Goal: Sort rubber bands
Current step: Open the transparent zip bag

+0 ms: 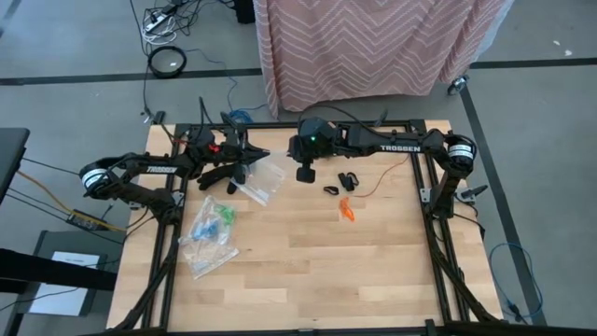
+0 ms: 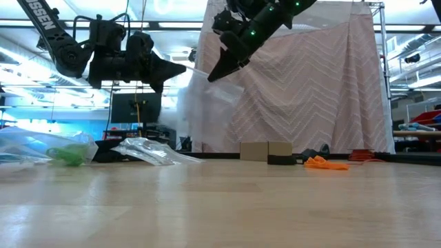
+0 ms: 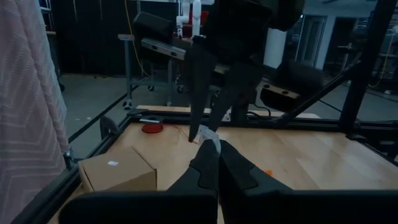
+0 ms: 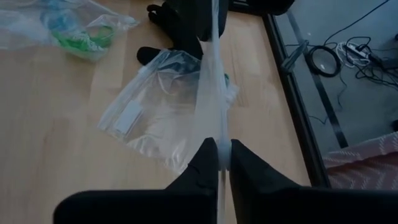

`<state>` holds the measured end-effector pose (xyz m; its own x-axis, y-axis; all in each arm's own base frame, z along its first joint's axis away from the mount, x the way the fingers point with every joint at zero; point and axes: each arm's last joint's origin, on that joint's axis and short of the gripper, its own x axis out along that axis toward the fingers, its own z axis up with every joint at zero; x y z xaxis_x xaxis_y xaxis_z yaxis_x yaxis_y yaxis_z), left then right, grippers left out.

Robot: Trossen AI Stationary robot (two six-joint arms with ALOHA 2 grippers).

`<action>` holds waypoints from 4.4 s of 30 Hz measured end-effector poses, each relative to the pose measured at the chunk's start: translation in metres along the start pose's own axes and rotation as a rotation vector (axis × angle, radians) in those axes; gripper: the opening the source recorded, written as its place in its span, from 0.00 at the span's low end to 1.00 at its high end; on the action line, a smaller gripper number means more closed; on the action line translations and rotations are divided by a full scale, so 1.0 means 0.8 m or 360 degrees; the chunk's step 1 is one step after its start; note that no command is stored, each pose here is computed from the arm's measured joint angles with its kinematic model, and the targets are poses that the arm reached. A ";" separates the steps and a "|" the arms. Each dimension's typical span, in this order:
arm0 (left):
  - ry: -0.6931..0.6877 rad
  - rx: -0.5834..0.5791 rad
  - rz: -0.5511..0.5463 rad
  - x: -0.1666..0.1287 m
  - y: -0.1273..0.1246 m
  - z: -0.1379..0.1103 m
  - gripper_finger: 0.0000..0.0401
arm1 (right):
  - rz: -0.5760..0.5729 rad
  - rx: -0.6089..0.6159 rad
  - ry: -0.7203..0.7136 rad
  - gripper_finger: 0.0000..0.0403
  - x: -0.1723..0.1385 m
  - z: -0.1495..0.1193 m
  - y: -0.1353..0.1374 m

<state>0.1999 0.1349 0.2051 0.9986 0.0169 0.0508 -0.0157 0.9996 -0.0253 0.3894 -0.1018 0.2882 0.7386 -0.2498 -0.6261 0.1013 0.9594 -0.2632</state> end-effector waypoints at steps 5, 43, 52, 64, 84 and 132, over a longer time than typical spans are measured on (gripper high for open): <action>0.0010 -0.0007 0.0003 0.000 0.000 -0.001 0.00 | -0.0035 -0.0002 0.0023 0.02 0.000 -0.001 0.000; 0.0026 0.0002 0.0138 -0.020 0.027 -0.001 0.00 | -0.0085 0.0112 0.0434 0.04 -0.003 -0.035 -0.013; 0.0018 0.0042 0.0155 -0.022 0.028 0.001 0.00 | -0.0007 0.0090 0.0484 0.11 -0.003 -0.041 -0.009; 0.0097 0.0014 0.0212 -0.028 0.036 -0.006 0.00 | -0.0235 -0.0079 0.0456 0.41 -0.008 -0.034 -0.018; -0.0243 0.0326 -0.0386 -0.001 -0.015 0.023 0.00 | 0.0128 -0.0060 -0.0388 0.00 -0.135 0.039 0.007; -0.0223 0.0448 -0.0160 0.025 -0.048 0.015 0.00 | -0.0266 -0.0138 -0.0030 0.00 -0.063 0.034 0.097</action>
<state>0.2197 0.0975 0.2186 0.9794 -0.0984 0.1764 0.0495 0.9636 0.2627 0.3778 -0.0114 0.3192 0.7290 -0.4013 -0.5546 0.1665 0.8898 -0.4249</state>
